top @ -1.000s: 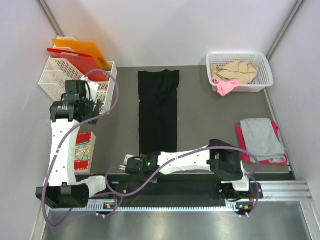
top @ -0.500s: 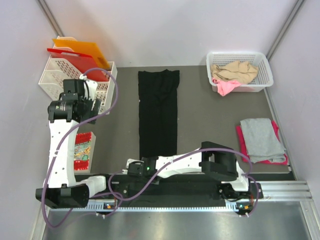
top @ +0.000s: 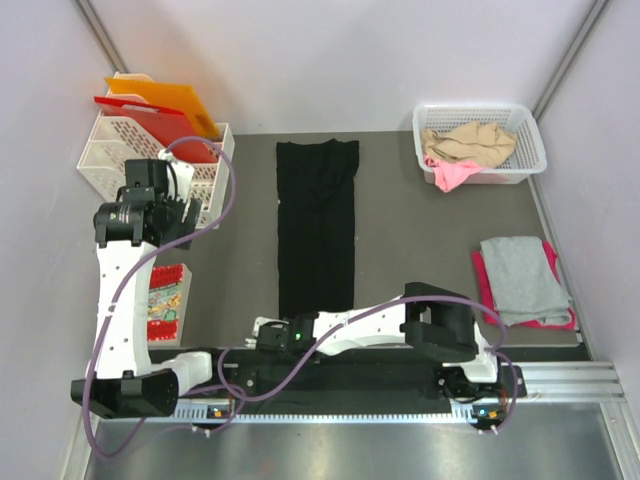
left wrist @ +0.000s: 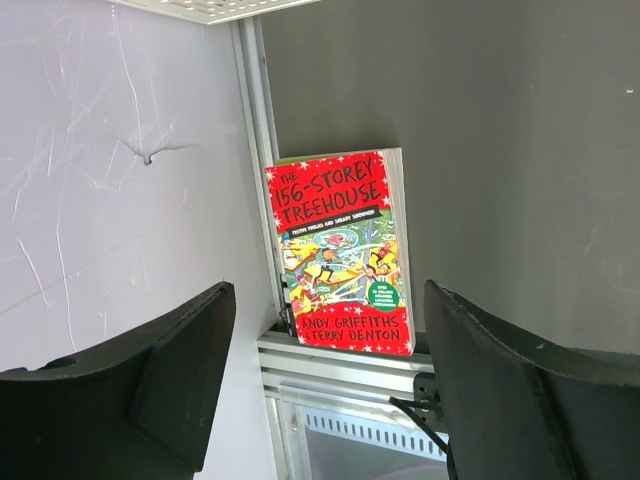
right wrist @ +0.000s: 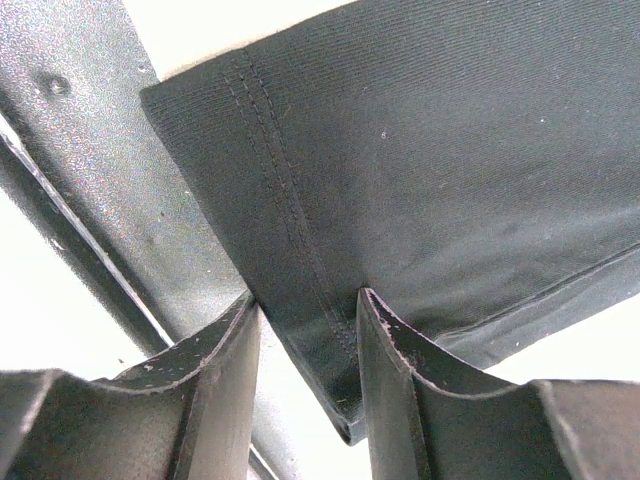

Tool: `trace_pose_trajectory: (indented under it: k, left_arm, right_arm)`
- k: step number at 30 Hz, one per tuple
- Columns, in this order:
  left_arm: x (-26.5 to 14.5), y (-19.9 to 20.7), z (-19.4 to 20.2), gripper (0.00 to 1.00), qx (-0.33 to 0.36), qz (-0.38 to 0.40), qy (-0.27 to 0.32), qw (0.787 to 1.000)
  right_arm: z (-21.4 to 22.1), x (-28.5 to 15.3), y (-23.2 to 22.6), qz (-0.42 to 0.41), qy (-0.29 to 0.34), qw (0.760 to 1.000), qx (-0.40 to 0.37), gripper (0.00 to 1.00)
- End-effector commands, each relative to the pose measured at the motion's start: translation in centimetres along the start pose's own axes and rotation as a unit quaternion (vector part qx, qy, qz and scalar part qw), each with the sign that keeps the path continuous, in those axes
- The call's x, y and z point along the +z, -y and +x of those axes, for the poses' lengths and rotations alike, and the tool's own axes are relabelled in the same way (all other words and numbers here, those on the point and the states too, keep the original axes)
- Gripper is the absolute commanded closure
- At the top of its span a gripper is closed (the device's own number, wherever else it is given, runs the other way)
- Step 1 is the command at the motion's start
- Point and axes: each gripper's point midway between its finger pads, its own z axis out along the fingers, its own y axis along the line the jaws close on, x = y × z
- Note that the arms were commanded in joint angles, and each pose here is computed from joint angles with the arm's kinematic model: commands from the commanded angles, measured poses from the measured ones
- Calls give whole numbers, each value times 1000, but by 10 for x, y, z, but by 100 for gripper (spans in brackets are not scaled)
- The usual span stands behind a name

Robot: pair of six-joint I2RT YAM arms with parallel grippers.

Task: Fold and stack the t-shirts
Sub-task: Grab the bottom of the folded rectangular tshirt with right arm

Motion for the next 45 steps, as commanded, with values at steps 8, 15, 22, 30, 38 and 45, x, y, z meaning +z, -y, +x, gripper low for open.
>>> trace_pose_trajectory:
  k: [8, 15, 22, 30, 38, 45]
  left_arm:
    - [-12, -10, -10, 20, -5, -14, 24, 1000]
    - [-14, -11, -10, 20, -2, -15, 29, 999]
    - [-14, -10, -9, 20, 1, -14, 30, 999]
    - [-15, -10, -10, 20, 4, -15, 35, 999]
    - [-16, -11, -11, 20, 5, -15, 41, 999]
    - [-19, -14, -11, 20, 12, -21, 43, 999]
  right_arm:
    - [11, 8, -14, -41, -8, 997, 70, 100]
    - [3, -17, -19, -44, 6, 996, 81, 100]
    - [-27, -54, -15, -48, 41, 993, 97, 100]
    - [-42, -86, -5, -46, 56, 992, 99, 100]
    - [-34, -105, -10, -62, 50, 992, 96, 100]
    - [-29, -135, -31, -102, 55, 989, 90, 100]
